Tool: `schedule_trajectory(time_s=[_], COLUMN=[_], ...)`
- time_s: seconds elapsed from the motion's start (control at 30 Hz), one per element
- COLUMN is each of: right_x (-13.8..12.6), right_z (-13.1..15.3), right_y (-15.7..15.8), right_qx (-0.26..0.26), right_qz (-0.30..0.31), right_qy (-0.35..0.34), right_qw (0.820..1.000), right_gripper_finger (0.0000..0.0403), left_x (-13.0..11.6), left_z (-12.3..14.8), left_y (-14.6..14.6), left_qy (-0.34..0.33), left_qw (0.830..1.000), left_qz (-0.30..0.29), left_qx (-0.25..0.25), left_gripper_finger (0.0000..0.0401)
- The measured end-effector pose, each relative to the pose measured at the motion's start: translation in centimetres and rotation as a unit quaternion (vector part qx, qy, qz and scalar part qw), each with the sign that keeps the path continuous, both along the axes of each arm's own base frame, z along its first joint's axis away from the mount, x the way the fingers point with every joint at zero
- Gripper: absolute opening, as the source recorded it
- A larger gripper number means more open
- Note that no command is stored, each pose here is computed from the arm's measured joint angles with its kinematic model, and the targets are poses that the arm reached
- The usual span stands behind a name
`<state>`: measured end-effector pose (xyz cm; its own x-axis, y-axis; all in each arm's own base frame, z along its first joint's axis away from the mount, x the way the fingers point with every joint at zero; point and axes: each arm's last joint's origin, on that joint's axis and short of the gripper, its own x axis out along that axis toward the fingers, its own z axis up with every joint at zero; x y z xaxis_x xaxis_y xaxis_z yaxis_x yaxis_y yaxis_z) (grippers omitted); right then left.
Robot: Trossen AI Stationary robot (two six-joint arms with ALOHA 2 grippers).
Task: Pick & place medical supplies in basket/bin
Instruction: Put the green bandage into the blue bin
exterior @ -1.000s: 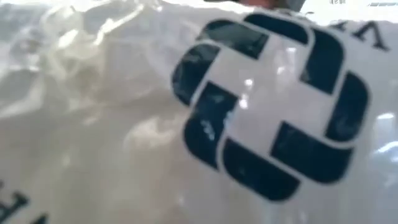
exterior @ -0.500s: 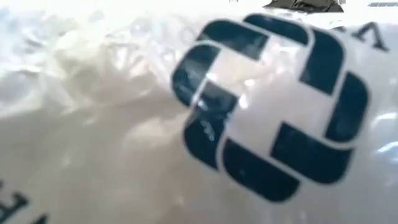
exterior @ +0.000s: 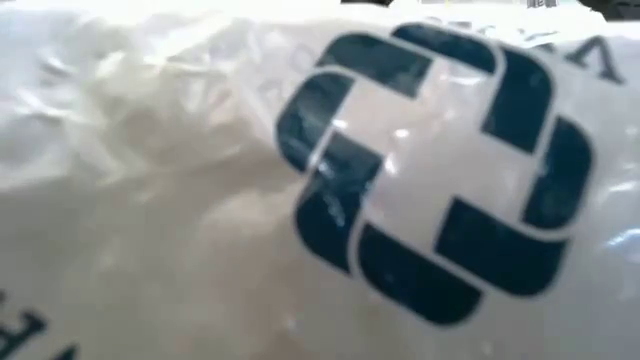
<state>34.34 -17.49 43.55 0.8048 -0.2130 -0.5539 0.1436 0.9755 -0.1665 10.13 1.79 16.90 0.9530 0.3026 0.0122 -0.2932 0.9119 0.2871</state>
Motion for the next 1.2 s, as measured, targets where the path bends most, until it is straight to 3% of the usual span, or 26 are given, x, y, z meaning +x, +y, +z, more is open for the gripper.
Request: schedule_trajectory(time_s=[0.1,0.27,0.43,0.57,0.67,0.9,1.2], right_x=[-1.2,-2.7,-4.4,-7.3,-10.6,-16.1,-18.9], right_z=[1.3,3.4,3.3,2.4,0.9,-4.6,-13.9], right_y=[1.9,6.1,11.8,15.1,16.3,17.5,19.0], right_qx=[0.006,0.052,0.061,0.044,0.040,0.105,0.099], right_qz=[0.028,0.125,0.197,0.189,0.172,0.168,0.221], right_qy=[-0.003,-0.040,-0.074,-0.137,-0.181,-0.247,-0.268], right_qw=[1.000,0.990,0.976,0.971,0.968,0.948,0.932], right_gripper_finger=[0.0011,0.0014,0.0003,0.0001,0.0001,0.0001,0.0000], left_x=[0.0,0.0,0.0,0.0,0.0,0.0,0.0], left_z=[0.0,0.0,0.0,0.0,0.0,0.2,0.3], left_y=[0.0,0.0,0.0,0.0,0.0,0.0,0.0], left_qy=[-0.001,0.005,0.002,-0.007,-0.011,-0.020,-0.028], left_qw=[1.000,1.000,1.000,1.000,0.999,0.999,0.999], left_qz=[0.000,0.001,0.000,0.000,0.000,-0.001,-0.001], left_qx=[-0.002,0.018,0.010,-0.020,-0.031,-0.032,-0.043], left_gripper_finger=[0.0051,0.0051,0.0051,0.0051,0.0051,0.0051,0.0051])
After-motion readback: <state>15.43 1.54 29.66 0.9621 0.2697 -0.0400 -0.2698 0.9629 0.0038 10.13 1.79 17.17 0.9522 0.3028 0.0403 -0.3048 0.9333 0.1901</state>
